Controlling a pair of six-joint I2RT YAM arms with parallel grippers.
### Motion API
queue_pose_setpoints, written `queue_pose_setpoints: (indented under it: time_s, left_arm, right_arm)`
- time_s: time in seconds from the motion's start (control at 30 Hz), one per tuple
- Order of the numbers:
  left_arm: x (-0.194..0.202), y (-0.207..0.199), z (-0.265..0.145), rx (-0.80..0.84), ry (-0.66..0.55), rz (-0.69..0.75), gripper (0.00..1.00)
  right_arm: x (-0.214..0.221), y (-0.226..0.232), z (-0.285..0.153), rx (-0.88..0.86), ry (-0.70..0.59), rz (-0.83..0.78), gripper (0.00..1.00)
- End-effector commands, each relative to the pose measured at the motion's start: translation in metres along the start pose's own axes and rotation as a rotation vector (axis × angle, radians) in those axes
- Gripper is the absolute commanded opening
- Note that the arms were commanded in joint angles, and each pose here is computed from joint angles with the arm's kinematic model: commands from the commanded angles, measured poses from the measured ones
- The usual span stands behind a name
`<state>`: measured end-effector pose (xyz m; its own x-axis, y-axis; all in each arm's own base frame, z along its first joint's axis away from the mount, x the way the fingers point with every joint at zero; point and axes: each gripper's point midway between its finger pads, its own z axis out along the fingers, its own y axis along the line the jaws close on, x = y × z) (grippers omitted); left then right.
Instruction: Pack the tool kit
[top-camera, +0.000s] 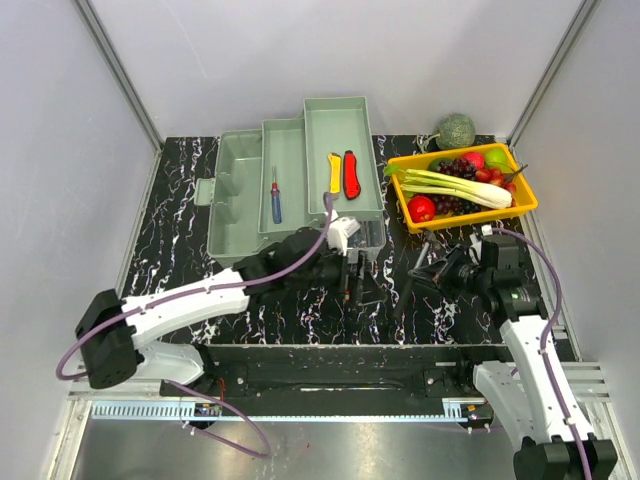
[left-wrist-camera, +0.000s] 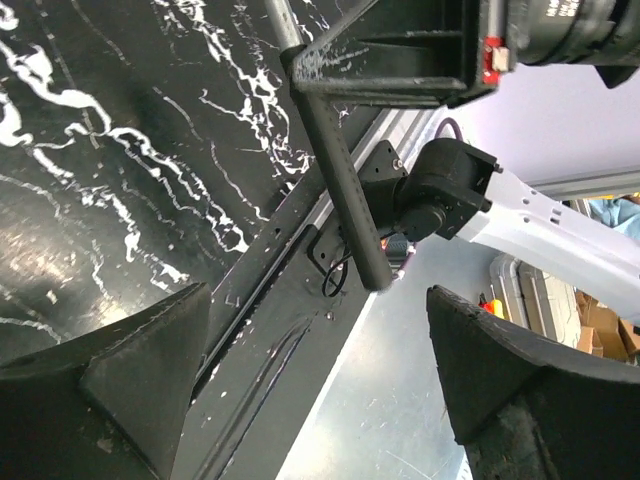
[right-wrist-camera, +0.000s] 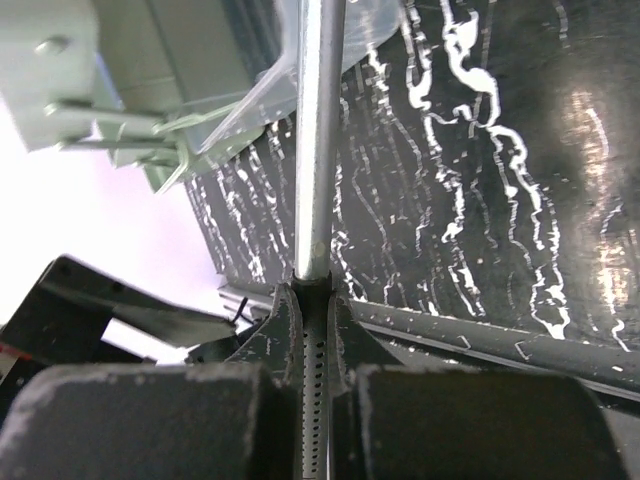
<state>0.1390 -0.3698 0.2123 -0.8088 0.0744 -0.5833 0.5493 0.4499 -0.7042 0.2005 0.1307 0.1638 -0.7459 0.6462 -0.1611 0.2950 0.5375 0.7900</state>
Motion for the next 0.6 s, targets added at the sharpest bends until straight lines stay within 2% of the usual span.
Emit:
queue_pose_setpoints:
  time_s: [0.0, 0.13, 0.33, 0.43, 0.53, 0.57]
  left_arm:
    - [-0.039, -0.044, 0.020, 0.072, -0.110, 0.060, 0.91]
    - [-0.036, -0.058, 0.039, 0.100, -0.068, 0.063, 0.88]
    - [-0.035, -0.080, 0.058, 0.147, -0.034, 0.060, 0.77]
    - [-0.027, -0.076, 0.063, 0.130, 0.005, 0.048, 0.65]
    - [-0.022, -0.074, 0.066, 0.119, 0.032, 0.050, 0.46]
    - [-0.020, -0.071, 0.067, 0.111, 0.038, 0.052, 0.37]
  right_arm:
    - [0.008, 0.055, -0.035, -0.199, 0.005, -0.112, 0.00]
    - [0.017, 0.071, -0.055, -0.282, -0.009, -0.164, 0.00]
    - [0.023, 0.081, -0.066, -0.339, -0.006, -0.192, 0.00]
    - [0.024, 0.085, -0.069, -0.361, -0.011, -0.204, 0.00]
    - [0.024, 0.088, -0.072, -0.376, -0.015, -0.207, 0.00]
    - [0.024, 0.090, -0.073, -0.379, -0.017, -0.209, 0.00]
